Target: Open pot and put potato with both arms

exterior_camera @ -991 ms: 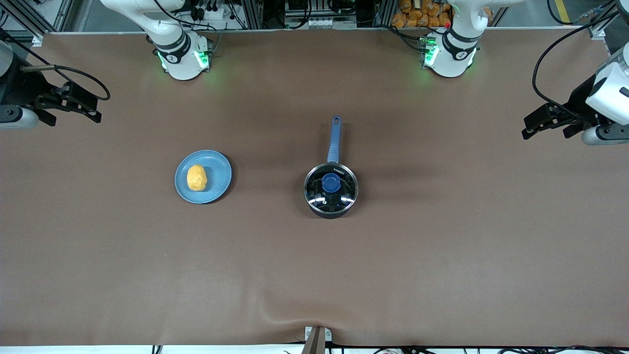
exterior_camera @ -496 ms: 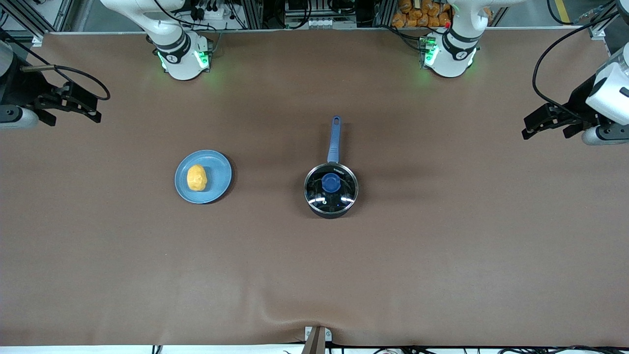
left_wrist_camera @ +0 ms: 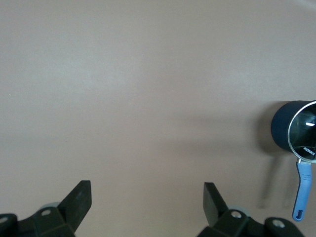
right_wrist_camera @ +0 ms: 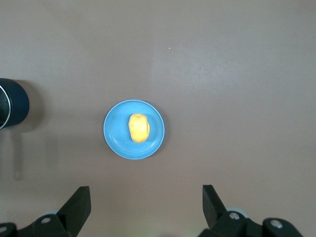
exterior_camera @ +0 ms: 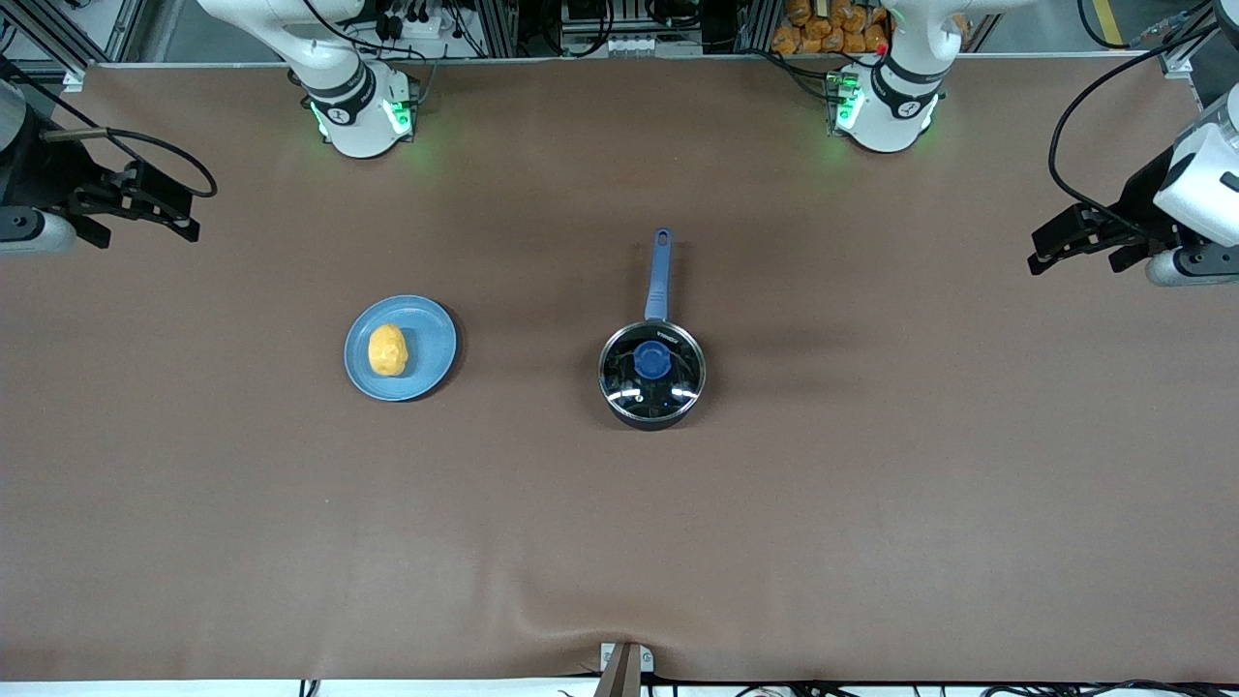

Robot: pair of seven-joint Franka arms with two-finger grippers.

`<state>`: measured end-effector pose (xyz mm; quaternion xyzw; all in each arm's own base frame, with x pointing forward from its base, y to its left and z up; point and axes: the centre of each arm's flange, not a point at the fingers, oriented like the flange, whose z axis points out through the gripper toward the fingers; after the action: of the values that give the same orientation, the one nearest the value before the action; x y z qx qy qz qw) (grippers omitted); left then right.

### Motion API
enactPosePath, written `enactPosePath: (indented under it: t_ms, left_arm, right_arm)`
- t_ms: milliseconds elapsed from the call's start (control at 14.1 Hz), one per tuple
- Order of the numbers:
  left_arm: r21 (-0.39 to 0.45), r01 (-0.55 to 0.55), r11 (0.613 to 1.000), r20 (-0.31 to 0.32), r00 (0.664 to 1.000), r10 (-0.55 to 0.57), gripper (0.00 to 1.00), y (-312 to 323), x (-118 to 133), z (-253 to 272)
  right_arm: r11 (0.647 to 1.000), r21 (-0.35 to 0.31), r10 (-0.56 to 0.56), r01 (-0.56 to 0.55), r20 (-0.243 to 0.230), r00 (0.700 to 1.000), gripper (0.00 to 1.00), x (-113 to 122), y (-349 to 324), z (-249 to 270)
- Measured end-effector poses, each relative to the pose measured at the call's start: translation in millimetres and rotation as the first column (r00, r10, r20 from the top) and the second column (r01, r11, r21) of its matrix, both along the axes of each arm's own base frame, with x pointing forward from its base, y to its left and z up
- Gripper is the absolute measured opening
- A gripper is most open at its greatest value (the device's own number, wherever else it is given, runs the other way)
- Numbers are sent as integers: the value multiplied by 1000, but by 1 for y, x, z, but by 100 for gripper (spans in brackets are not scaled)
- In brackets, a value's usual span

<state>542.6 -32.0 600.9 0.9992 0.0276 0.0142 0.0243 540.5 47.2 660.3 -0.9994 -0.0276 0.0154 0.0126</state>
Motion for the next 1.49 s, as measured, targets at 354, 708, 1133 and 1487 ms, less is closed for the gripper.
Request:
enactPosePath:
  t_ms: [354, 708, 1133, 1487]
  left_arm:
    - [0, 0, 1000, 0, 1000, 0, 100, 0, 0, 0]
    - [0, 0, 1000, 0, 1000, 0, 100, 0, 0, 0]
    - [0, 4, 1000, -1, 1000, -4, 100, -3, 0, 0]
    - [-12, -67, 998, -40, 997, 66, 100, -120, -3, -22]
  right_arm:
    - [1000, 0, 0, 0, 0, 1000, 100, 0, 0, 0]
    - [1000, 1, 0, 0, 0, 1000, 100, 0, 0, 0]
    - [1000, 1, 0, 0, -1, 1000, 100, 0, 0, 0]
    - [1000, 1, 1, -1, -2, 1000, 100, 0, 0, 0]
